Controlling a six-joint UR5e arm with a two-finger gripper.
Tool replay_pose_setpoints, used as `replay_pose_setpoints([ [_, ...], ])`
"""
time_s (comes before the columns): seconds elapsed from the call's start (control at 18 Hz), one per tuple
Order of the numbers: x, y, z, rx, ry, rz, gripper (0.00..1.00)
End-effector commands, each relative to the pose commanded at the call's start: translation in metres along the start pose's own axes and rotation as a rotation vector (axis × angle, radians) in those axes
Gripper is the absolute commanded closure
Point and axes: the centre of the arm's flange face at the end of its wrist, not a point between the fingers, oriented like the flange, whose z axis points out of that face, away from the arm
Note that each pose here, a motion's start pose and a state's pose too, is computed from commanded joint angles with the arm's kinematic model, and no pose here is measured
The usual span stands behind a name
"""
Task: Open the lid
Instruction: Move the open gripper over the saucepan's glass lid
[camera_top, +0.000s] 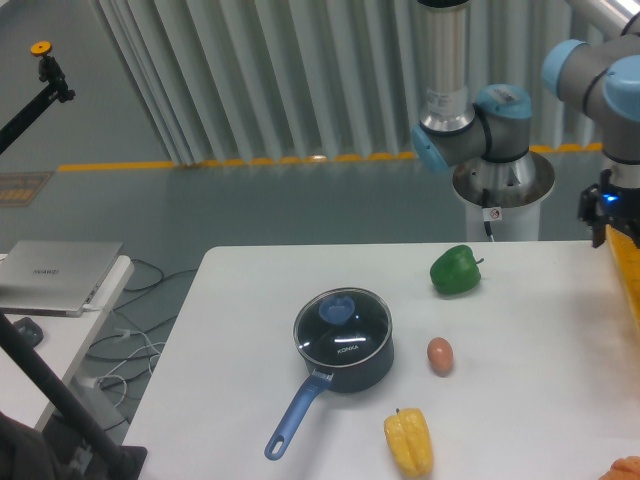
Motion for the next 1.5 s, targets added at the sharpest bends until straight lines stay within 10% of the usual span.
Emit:
replay_pose_setpoints([
  [1.5, 0.226, -0.247, -0.011, 0.131, -0.003, -0.315, 0.00],
])
